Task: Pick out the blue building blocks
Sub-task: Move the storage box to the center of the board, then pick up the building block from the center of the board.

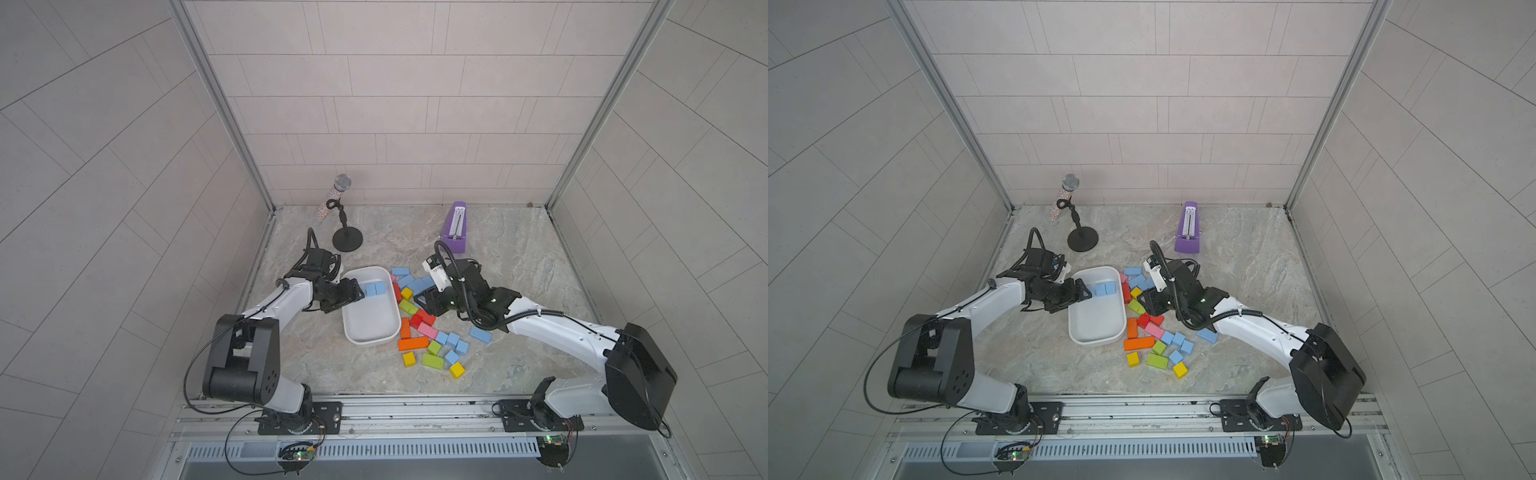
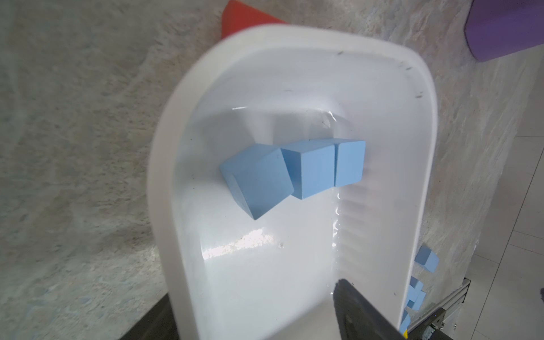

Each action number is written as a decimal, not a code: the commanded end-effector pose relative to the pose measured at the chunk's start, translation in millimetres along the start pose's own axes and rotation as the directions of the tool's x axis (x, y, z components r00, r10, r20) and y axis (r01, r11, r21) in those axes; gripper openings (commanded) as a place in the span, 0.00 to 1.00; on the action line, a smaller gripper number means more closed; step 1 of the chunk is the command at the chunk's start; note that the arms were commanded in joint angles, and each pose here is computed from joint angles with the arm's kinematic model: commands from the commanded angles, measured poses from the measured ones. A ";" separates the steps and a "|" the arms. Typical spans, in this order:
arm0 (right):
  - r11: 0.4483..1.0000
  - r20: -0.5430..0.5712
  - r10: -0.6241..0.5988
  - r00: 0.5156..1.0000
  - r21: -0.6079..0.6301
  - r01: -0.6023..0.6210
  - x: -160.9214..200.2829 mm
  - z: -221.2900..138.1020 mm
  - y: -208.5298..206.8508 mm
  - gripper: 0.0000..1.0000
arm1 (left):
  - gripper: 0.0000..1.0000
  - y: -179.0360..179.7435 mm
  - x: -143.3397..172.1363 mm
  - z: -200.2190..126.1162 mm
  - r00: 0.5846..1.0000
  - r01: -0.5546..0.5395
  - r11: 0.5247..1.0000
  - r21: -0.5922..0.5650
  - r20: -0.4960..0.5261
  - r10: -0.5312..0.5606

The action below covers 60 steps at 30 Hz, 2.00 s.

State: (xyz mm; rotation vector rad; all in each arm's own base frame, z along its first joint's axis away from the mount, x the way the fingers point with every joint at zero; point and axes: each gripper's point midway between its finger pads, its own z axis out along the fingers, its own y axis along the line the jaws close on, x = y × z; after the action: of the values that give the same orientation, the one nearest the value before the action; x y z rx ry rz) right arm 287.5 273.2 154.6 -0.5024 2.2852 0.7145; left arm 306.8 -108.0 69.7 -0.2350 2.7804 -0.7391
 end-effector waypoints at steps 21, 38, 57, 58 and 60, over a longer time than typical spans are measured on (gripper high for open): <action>0.936 -0.017 0.324 0.946 0.147 -0.318 46.6 -78.4 -114.1 0.54 | 0.71 -100.8 -19.4 -29.2 0.347 -0.936 0.339 -0.092 -0.103 0.932; 0.939 0.000 0.303 0.953 0.170 -0.299 51.7 -85.7 -119.7 0.54 | 0.64 -130.4 -86.2 88.9 -0.059 -0.998 -0.054 0.022 -0.403 0.913; 0.944 -0.036 0.300 0.953 0.151 -0.292 56.8 -79.7 -118.8 0.54 | 0.60 -115.3 -85.9 138.3 -0.059 -0.996 -0.021 0.090 -0.449 0.892; 0.945 -0.037 0.301 0.953 0.149 -0.292 56.8 -79.6 -118.5 0.54 | 0.59 -115.4 -85.3 140.5 -0.059 -0.996 -0.019 0.093 -0.448 0.892; 0.945 -0.037 0.301 0.953 0.147 -0.293 56.9 -79.6 -118.0 0.54 | 0.59 -115.5 -85.3 143.1 -0.057 -0.995 -0.016 0.095 -0.446 0.893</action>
State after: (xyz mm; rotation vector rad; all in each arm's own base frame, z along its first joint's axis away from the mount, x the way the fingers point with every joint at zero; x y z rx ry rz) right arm 273.8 124.9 122.8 -0.1010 2.4710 0.6777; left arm 443.8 -252.0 33.9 1.9072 2.2817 0.1063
